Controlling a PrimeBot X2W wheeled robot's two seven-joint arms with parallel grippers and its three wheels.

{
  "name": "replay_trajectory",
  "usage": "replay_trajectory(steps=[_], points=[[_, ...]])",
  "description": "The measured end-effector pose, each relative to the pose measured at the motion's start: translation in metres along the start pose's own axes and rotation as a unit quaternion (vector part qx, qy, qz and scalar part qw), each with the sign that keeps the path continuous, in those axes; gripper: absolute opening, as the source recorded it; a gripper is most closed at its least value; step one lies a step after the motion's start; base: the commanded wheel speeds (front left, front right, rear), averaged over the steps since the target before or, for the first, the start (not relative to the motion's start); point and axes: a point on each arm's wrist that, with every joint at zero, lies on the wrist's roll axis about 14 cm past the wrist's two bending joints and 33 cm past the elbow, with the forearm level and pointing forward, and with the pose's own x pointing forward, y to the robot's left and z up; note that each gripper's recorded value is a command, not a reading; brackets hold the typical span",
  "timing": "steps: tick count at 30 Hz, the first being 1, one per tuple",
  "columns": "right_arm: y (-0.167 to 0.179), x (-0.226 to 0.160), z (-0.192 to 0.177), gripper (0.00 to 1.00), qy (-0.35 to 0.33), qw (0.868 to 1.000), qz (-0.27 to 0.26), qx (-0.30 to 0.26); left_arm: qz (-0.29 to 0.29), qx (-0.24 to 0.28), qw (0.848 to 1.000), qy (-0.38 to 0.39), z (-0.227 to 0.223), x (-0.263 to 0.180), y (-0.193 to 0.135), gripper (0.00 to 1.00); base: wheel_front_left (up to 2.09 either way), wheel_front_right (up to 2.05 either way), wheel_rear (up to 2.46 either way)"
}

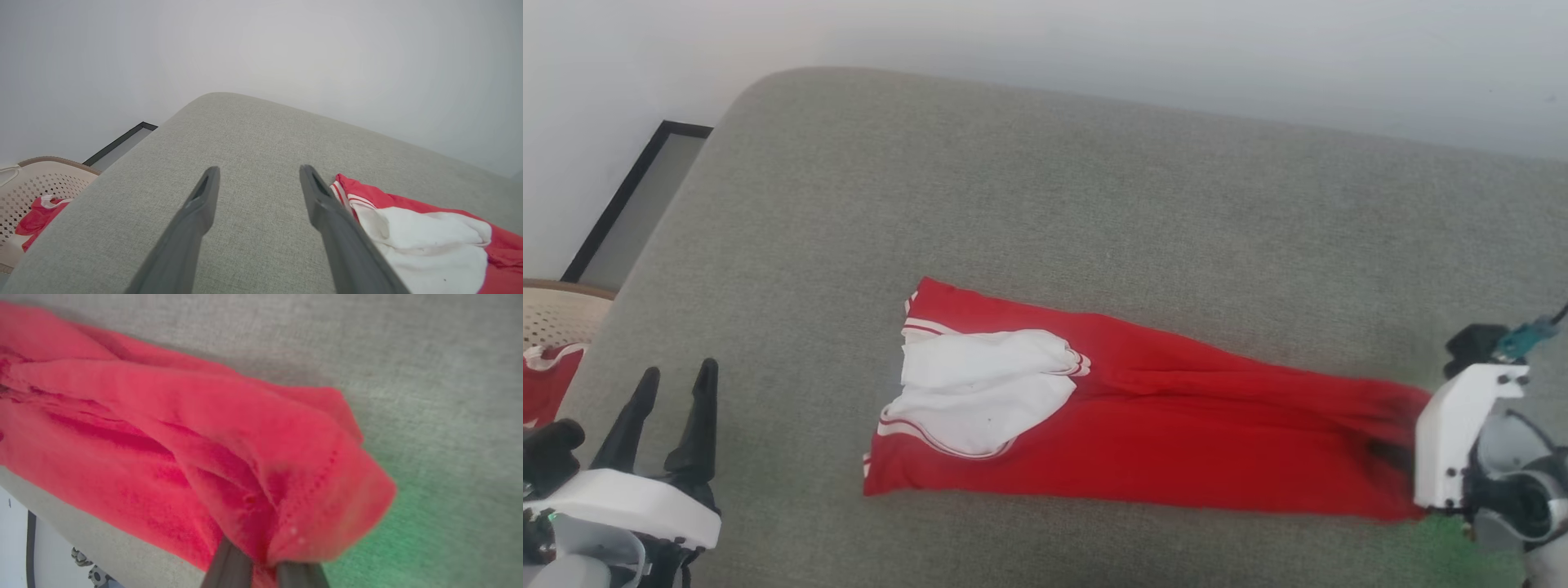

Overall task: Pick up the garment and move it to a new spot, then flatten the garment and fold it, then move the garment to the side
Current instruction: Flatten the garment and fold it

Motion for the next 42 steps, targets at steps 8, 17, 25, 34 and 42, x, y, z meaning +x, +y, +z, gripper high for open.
replay_trajectory(steps=[8,17,25,34,42], points=[[-0.075,-0.032,0.020,0.00,-0.053,0.994,-0.088,0.047,-0.014,-0.001,1.000,-0.007,-0.005,0.010,-0.011,1.00,0.00,0.00,0.00],[-0.155,-0.072,0.023,0.00,-0.078,0.974,-0.196,0.081,-0.032,0.004,0.999,0.000,-0.016,0.025,-0.027,1.00,0.00,0.00,0.00],[-0.139,-0.075,0.028,0.00,-0.083,0.978,-0.183,0.052,-0.055,0.000,0.998,0.004,-0.021,0.036,-0.045,1.00,0.00,0.00,0.00],[-0.034,-0.073,0.046,0.00,-0.114,0.991,-0.058,-0.047,-0.066,-0.004,0.998,-0.005,-0.014,0.035,-0.051,1.00,0.00,0.00,0.00],[0.064,-0.053,0.045,0.00,-0.108,0.984,0.045,-0.133,-0.063,-0.006,0.998,-0.010,-0.010,0.023,-0.048,1.00,0.00,0.00,0.00]])
